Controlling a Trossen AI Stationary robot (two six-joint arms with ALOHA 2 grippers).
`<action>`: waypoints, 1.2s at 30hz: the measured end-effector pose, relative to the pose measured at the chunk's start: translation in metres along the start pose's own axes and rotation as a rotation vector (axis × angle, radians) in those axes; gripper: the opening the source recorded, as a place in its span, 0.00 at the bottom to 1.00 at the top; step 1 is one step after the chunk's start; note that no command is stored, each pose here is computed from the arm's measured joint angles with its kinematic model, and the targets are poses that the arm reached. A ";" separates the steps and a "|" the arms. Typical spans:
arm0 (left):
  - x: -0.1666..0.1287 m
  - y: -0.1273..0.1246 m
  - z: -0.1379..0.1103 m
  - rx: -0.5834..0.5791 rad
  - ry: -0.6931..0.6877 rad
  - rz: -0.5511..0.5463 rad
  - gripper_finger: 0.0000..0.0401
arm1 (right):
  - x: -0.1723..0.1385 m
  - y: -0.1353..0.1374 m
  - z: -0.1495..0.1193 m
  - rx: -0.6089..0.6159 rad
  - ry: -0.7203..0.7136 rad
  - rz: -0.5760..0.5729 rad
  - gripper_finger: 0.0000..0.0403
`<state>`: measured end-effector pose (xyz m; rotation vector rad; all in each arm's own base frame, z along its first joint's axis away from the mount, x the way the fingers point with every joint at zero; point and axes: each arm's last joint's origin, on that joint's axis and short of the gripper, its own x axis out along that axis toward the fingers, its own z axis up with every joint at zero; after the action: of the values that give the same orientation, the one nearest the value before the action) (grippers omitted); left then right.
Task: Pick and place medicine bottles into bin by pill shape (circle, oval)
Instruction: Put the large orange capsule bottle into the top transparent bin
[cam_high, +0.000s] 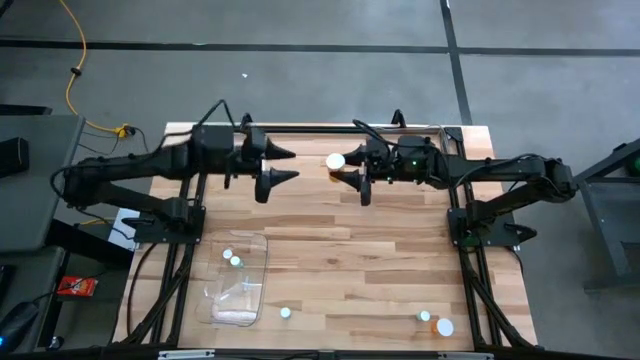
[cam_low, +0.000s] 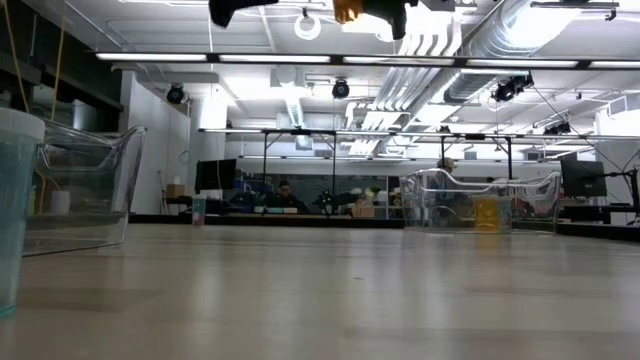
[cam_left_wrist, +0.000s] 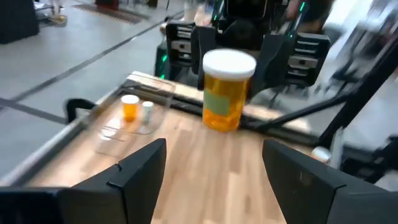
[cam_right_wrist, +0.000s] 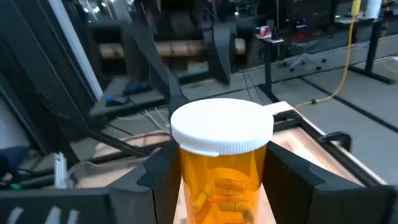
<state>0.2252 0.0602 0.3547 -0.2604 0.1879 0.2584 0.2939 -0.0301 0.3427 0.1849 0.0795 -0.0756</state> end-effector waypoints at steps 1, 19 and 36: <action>0.002 0.001 -0.010 -0.032 -0.029 -0.014 0.64 | 0.001 0.002 -0.001 0.003 0.006 0.006 0.44; 0.053 -0.008 -0.049 -0.124 -0.098 -0.166 0.64 | 0.034 0.017 -0.016 0.086 -0.104 0.113 0.44; 0.059 -0.013 -0.036 -0.112 -0.203 -0.256 0.62 | 0.034 0.018 -0.011 0.124 -0.154 0.146 0.44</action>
<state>0.2794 0.0511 0.3110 -0.3634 -0.0610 0.0400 0.3282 -0.0124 0.3327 0.3077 -0.0921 0.0507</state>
